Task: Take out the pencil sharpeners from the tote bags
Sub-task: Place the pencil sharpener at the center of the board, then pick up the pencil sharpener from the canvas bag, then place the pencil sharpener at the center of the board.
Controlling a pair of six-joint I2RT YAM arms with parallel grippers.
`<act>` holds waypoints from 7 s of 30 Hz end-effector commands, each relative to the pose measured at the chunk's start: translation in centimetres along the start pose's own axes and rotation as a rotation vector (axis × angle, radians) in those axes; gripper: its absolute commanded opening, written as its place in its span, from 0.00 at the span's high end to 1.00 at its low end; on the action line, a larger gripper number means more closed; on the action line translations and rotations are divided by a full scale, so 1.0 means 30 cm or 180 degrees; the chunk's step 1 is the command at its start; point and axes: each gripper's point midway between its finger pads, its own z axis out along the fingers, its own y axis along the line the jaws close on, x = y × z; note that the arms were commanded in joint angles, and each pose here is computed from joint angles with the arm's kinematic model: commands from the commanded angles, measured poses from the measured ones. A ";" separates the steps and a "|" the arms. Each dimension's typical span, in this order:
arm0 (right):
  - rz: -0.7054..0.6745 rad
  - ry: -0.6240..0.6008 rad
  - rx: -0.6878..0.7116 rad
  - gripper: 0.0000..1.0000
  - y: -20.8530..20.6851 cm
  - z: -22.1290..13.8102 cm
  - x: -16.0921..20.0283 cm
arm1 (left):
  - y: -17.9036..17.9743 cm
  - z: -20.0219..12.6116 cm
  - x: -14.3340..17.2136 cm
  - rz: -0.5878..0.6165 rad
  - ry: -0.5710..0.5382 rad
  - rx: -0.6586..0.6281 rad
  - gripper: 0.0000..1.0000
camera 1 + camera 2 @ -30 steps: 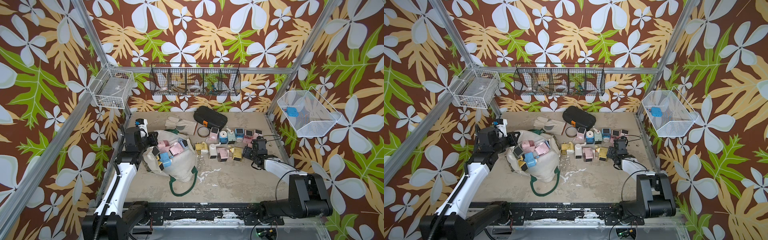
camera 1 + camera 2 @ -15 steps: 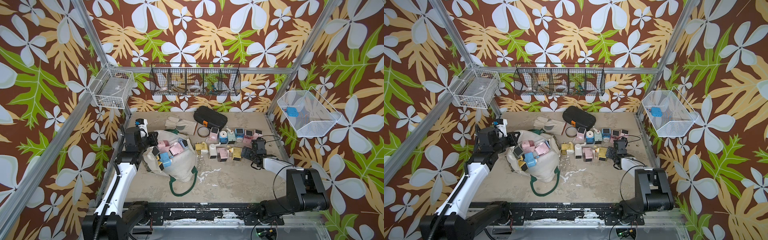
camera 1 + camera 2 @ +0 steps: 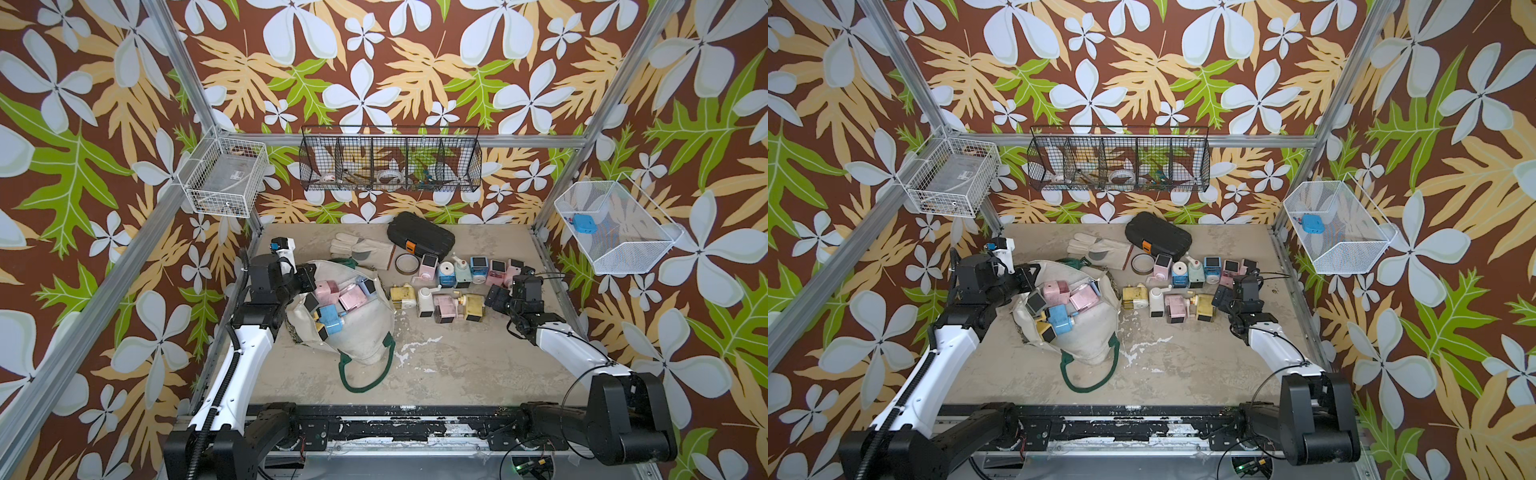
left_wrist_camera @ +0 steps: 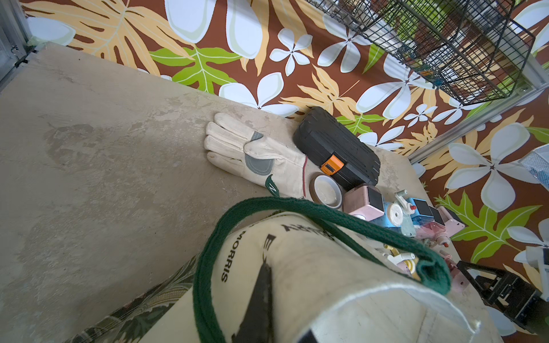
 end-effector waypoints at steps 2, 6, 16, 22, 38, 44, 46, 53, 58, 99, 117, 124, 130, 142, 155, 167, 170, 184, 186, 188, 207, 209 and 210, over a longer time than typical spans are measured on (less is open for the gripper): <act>-0.0021 -0.0035 -0.0104 0.06 0.017 -0.039 -0.016 | -0.037 -0.010 -0.062 0.0036 -0.0216 0.0144 1.00; -0.0086 -0.0212 -0.0417 0.11 0.085 -0.114 -0.063 | -0.038 -0.012 -0.063 0.0036 -0.0220 0.0146 1.00; -0.1141 -0.1123 -0.2489 0.28 0.684 -0.675 -0.039 | -0.037 -0.010 -0.060 0.0027 -0.0210 0.0146 1.00; -0.1999 -0.1161 -0.3212 0.35 0.969 -0.943 0.207 | -0.039 0.000 -0.054 -0.0004 -0.0170 0.0183 1.00; -0.2898 -0.0577 -0.2592 0.51 1.324 -0.653 0.679 | -0.042 -0.004 -0.055 0.0002 -0.0190 0.0194 1.00; -0.3131 -0.0340 -0.2835 0.53 1.409 -0.612 0.831 | -0.055 -0.004 -0.052 0.0096 -0.0207 0.0183 1.00; -0.3228 -0.0263 -0.3065 0.53 1.451 -0.625 0.898 | -0.039 0.004 -0.042 0.0085 -0.0205 0.0116 1.00; -0.3606 -0.0264 -0.3625 0.45 1.545 -0.733 1.022 | -0.039 -0.020 -0.023 0.0208 -0.0180 0.0050 1.00; -0.3214 -0.0322 -0.3566 0.36 1.502 -0.686 0.868 | -0.040 -0.050 -0.008 0.0231 -0.0260 0.0046 1.00; -0.2317 -0.0474 -0.3902 0.38 1.830 -0.533 0.769 | -0.025 -0.080 0.024 0.0258 -0.0287 -0.0028 1.00; -0.2417 -0.0765 -0.3972 0.61 1.679 -0.625 0.691 | -0.017 -0.078 0.024 0.0268 -0.0293 -0.0066 1.00; -0.2416 -0.0793 -0.3952 0.61 1.585 -0.657 0.665 | -0.013 -0.074 0.025 0.0269 -0.0283 -0.0086 1.00; -0.2424 -0.0743 -0.3971 0.62 1.481 -0.695 0.647 | -0.009 -0.070 0.027 0.0264 -0.0269 -0.0101 1.00; -0.2407 -0.0643 -0.4014 0.65 1.323 -0.766 0.621 | -0.004 -0.071 0.026 0.0270 -0.0273 -0.0125 1.00; -0.2241 -0.0598 -0.4022 0.65 1.236 -0.853 0.534 | -0.004 -0.070 0.025 0.0271 -0.0271 -0.0125 1.00; -0.1834 -0.0853 -0.3643 0.64 1.039 -0.946 0.261 | -0.007 -0.071 0.024 0.0258 -0.0271 -0.0100 1.00; -0.1520 -0.0891 -0.3333 0.64 0.923 -0.876 0.150 | -0.009 -0.071 0.024 0.0258 -0.0268 -0.0090 1.00; -0.0062 -0.0931 -0.1394 0.65 0.282 -0.417 -0.079 | -0.016 -0.072 0.025 0.0251 -0.0272 -0.0050 1.00; 0.0056 -0.0951 -0.1352 0.65 0.245 -0.399 -0.090 | -0.018 -0.073 0.024 0.0252 -0.0274 -0.0046 1.00; 0.0147 -0.0981 -0.1261 0.65 0.207 -0.383 -0.103 | -0.019 -0.074 0.022 0.0254 -0.0280 -0.0043 1.00; 0.1325 -0.1070 -0.0451 0.64 -0.200 -0.208 -0.142 | -0.025 -0.079 0.022 0.0255 -0.0291 -0.0014 1.00; 0.1384 -0.1028 -0.0474 0.64 -0.202 -0.182 -0.119 | -0.025 -0.079 0.021 0.0256 -0.0295 -0.0016 1.00; 0.1408 -0.0983 -0.0500 0.64 -0.198 -0.168 -0.106 | -0.024 -0.080 0.020 0.0255 -0.0298 -0.0019 1.00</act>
